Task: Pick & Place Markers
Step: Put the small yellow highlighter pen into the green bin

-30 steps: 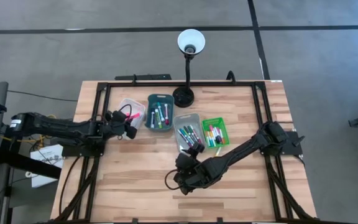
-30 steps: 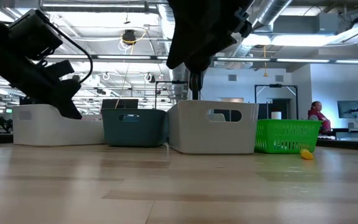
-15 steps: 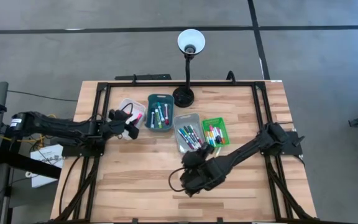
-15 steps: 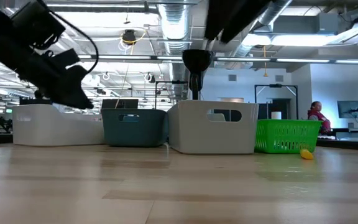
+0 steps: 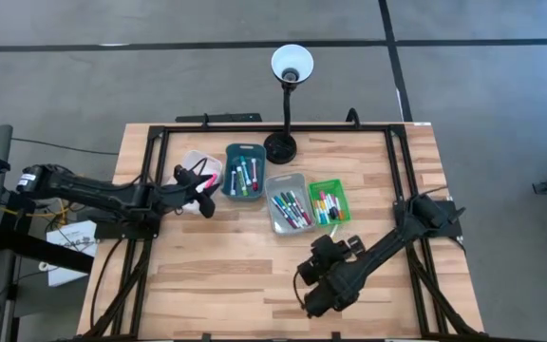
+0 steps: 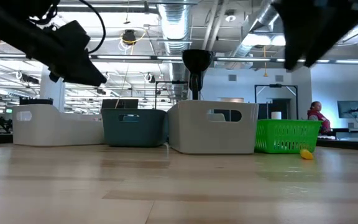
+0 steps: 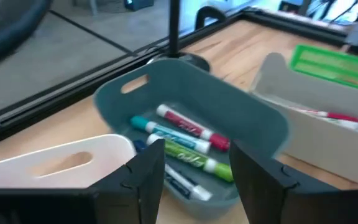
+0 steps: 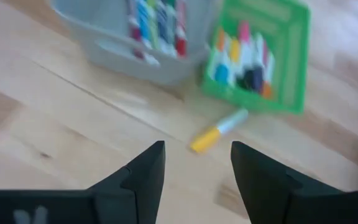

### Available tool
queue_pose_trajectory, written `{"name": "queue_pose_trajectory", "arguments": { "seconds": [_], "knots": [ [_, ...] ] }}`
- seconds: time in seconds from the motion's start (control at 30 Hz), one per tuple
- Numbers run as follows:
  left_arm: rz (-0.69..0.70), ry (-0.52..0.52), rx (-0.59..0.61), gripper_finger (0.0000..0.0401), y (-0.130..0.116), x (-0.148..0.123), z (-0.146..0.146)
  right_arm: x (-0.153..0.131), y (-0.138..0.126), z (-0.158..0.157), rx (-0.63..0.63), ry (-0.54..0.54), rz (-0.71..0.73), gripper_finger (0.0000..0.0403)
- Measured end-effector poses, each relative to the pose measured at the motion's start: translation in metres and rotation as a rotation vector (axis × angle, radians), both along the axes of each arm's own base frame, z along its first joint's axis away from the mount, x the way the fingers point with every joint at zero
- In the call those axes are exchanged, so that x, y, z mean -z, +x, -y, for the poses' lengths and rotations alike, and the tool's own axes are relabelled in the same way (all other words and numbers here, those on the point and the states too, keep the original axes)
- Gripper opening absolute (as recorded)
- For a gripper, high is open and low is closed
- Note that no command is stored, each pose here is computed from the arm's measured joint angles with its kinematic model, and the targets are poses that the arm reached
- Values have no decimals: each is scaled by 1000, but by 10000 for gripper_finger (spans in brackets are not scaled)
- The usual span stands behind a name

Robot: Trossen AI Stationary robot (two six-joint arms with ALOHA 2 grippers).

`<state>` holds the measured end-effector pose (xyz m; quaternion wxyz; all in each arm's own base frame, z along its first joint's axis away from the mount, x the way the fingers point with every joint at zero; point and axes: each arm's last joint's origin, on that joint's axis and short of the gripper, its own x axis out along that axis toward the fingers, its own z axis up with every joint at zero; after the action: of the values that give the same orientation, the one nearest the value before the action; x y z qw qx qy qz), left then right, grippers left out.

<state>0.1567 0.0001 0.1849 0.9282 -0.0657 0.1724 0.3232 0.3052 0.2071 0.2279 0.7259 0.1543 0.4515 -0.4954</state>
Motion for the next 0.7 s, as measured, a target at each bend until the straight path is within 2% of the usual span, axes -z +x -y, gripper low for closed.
{"name": "queue_pose_trajectory", "arguments": {
  "seconds": [0.1,0.23,0.33,0.43,0.53,0.63,0.7],
  "knots": [
    [18,-2,24,175,0,-2,4,-3,-4,7,-6,79,-99,175],
    [34,-5,31,175,1,-3,5,-46,-13,29,-96,146,-70,175],
    [43,-6,30,175,1,-4,5,-82,-29,52,-139,104,50,175],
    [46,-10,37,175,2,-4,5,-96,-54,74,-69,-11,211,175],
    [45,-23,62,175,2,-4,6,-67,-72,86,95,-2,280,175],
    [44,-35,84,175,2,-4,7,-19,-76,87,232,119,350,175],
    [43,-36,86,175,2,-4,7,12,-72,83,251,205,364,175]
  ]
}}
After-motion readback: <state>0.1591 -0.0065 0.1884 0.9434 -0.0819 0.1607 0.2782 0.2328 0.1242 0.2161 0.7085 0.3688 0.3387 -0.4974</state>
